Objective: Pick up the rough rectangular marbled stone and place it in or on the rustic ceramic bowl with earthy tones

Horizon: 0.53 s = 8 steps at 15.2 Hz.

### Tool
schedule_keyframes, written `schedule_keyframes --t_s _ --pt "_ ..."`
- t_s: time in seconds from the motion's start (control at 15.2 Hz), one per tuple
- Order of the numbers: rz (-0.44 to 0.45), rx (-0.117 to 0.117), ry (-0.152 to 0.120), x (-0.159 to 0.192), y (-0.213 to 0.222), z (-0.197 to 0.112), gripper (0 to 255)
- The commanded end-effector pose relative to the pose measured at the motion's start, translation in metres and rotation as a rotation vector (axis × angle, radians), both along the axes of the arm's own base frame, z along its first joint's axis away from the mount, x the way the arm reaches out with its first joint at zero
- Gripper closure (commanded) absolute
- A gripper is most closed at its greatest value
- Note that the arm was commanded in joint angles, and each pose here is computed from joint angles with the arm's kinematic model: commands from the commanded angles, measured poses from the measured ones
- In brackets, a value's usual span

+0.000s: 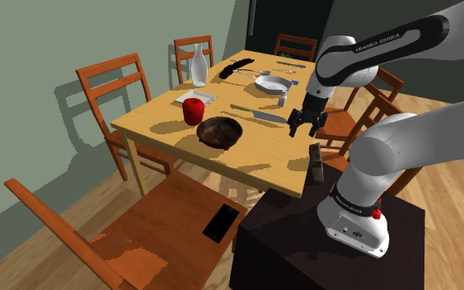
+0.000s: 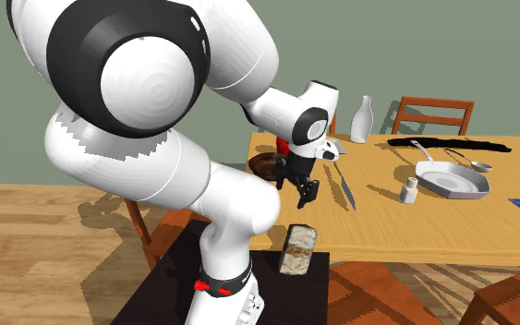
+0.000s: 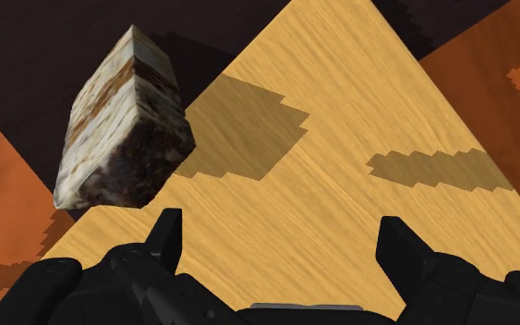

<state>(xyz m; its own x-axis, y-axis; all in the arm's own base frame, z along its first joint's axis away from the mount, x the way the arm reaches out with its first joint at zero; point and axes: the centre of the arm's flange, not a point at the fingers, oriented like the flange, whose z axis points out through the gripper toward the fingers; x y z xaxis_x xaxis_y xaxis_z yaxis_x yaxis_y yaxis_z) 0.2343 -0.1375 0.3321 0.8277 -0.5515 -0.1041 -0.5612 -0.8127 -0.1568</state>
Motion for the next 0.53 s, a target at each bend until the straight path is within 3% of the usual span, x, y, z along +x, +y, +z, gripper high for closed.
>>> schedule_keyframes --t_s 0.0,0.26,0.33,0.46 --pt "0.0 0.0 0.0 -0.0001 0.0001 -0.0008 0" --pt "0.0 0.0 0.0 -0.0001 0.0001 -0.0008 0" --pt "0.0 0.0 0.0 -0.0001 0.0001 -0.0008 255" --pt "0.0 0.0 0.0 -0.0001 0.0001 -0.0008 255"
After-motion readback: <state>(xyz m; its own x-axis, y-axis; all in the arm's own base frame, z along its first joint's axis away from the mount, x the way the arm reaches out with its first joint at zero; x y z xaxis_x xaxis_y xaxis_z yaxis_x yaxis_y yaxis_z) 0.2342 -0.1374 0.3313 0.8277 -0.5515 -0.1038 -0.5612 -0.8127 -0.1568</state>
